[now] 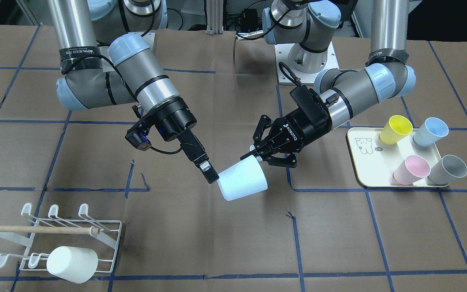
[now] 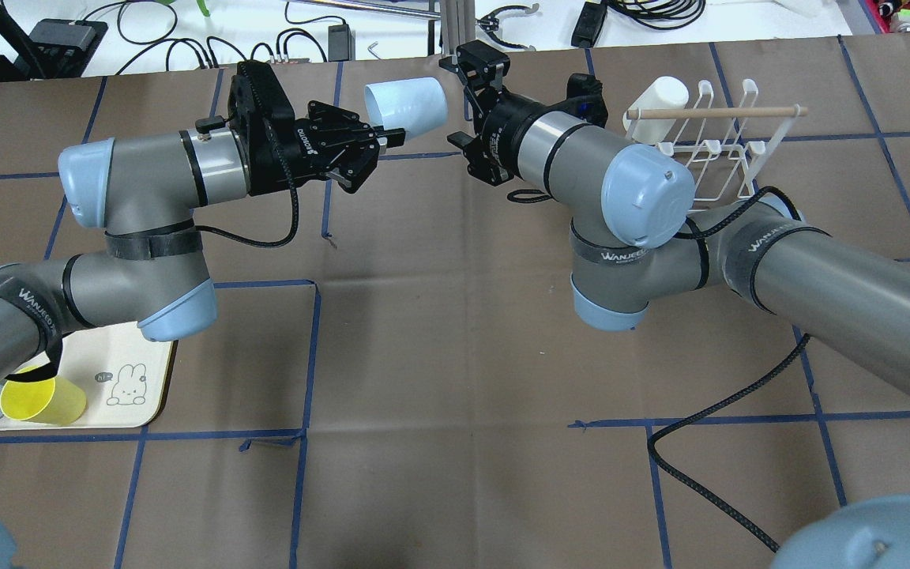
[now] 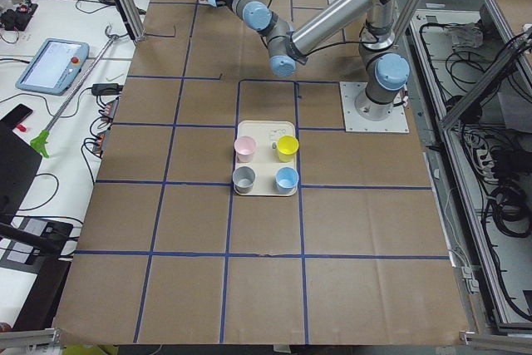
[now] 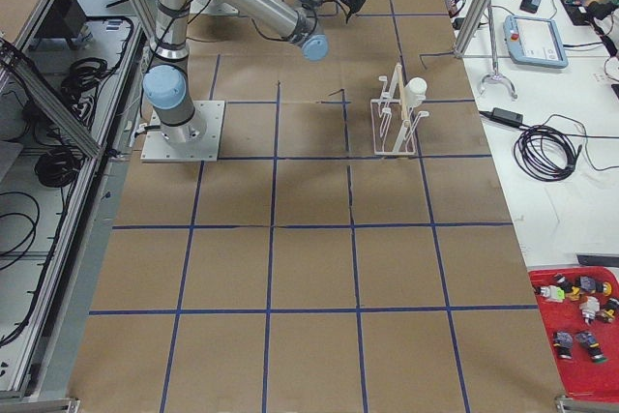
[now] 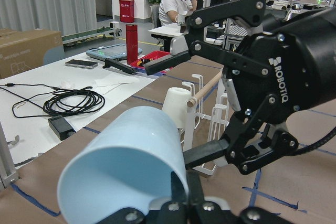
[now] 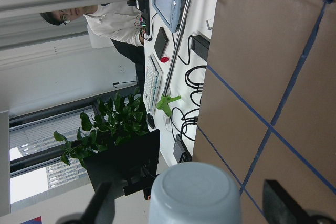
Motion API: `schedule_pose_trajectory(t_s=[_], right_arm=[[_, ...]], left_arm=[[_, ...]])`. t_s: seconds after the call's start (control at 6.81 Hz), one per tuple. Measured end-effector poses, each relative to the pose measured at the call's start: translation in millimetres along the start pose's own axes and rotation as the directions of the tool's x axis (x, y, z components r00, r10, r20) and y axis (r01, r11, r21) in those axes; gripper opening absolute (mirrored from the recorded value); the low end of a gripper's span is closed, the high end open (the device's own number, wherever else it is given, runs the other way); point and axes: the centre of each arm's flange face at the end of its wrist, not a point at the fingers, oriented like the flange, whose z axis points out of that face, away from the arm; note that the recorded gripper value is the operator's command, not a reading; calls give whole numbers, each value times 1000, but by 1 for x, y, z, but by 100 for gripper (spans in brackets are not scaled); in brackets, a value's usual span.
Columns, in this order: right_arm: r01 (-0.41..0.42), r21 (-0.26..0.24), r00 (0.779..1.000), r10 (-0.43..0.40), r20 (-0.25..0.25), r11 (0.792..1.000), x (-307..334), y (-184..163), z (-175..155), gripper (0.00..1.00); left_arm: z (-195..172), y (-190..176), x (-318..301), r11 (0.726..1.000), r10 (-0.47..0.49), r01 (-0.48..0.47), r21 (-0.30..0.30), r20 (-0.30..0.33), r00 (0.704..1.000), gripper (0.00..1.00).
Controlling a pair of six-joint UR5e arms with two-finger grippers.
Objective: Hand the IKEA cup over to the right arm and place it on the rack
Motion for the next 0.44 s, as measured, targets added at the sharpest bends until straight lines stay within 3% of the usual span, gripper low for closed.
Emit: schedule_pose_trajectory(t_s=[0.44], right_arm=[[5, -19, 1000, -5, -6, 1000, 3, 8, 16, 99]], left_arm=[[0, -1, 0, 1000, 2, -2, 1, 1, 1000, 4]])
